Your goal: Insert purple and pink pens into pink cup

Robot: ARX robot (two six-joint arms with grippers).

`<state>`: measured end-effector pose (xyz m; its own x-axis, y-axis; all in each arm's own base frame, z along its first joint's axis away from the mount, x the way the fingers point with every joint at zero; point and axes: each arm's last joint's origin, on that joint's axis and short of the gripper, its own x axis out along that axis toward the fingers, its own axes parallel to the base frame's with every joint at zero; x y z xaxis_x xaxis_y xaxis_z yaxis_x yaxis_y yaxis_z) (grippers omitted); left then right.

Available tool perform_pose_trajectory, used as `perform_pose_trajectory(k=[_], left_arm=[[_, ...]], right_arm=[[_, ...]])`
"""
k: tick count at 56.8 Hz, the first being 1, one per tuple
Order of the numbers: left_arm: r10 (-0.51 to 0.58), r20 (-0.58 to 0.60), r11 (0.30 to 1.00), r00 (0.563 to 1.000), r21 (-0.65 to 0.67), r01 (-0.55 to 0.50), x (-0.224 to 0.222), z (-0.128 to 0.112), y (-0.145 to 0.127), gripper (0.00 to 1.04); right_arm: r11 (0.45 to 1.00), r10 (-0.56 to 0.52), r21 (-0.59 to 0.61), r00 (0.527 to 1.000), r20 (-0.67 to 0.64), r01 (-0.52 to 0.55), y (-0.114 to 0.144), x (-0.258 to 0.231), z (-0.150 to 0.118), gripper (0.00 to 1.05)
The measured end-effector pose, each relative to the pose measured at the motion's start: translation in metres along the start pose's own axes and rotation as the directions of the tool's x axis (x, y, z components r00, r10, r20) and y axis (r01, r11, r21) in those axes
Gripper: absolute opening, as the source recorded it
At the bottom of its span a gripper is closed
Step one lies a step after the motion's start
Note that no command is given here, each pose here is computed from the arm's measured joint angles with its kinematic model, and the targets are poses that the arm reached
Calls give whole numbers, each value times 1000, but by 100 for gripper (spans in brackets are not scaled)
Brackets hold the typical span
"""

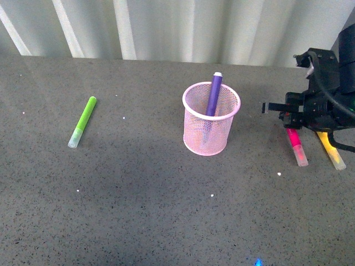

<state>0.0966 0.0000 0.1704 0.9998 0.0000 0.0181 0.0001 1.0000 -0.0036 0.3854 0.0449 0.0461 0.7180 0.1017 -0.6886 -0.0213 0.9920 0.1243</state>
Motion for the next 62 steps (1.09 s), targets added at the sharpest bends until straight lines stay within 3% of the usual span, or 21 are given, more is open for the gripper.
perform_pose_trajectory(k=[9, 14, 18, 20, 22, 26, 31, 44, 55, 62], left_arm=[[0, 0, 1000, 1000, 0, 0, 0, 0, 0, 98], [0, 0, 1000, 1000, 0, 0, 0, 0, 0, 98], [0, 0, 1000, 1000, 0, 0, 0, 0, 0, 98], [0, 0, 1000, 1000, 0, 0, 0, 0, 0, 98], [0, 0, 1000, 1000, 0, 0, 0, 0, 0, 98], [0, 0, 1000, 1000, 0, 0, 0, 0, 0, 98], [0, 0, 1000, 1000, 0, 0, 0, 0, 0, 98], [0, 0, 1000, 1000, 0, 0, 0, 0, 0, 98], [0, 0, 1000, 1000, 0, 0, 0, 0, 0, 98], [0, 0, 1000, 1000, 0, 0, 0, 0, 0, 98]], right_arm=[[998, -50, -20, 985, 167, 54, -8, -23, 14, 12], [997, -41, -45, 939, 342, 60, -6, -51, 33, 12], [997, 31, -71, 872, 488, 4, 0, -78, 50, 12], [992, 101, -124, 795, 598, -33, 9, -101, 61, 12], [986, 148, -159, 749, 646, -58, 16, -112, 66, 12], [969, 229, -233, 667, 709, -84, 31, -127, 71, 12], [941, 323, -313, 608, 726, -127, 50, -130, 66, 12], [862, 495, -438, 610, 618, -256, 90, -98, 35, 12], [813, 575, -477, 591, 566, -334, 122, -74, 27, 12], [809, 581, -467, 605, 544, -356, 128, -58, 19, 12]])
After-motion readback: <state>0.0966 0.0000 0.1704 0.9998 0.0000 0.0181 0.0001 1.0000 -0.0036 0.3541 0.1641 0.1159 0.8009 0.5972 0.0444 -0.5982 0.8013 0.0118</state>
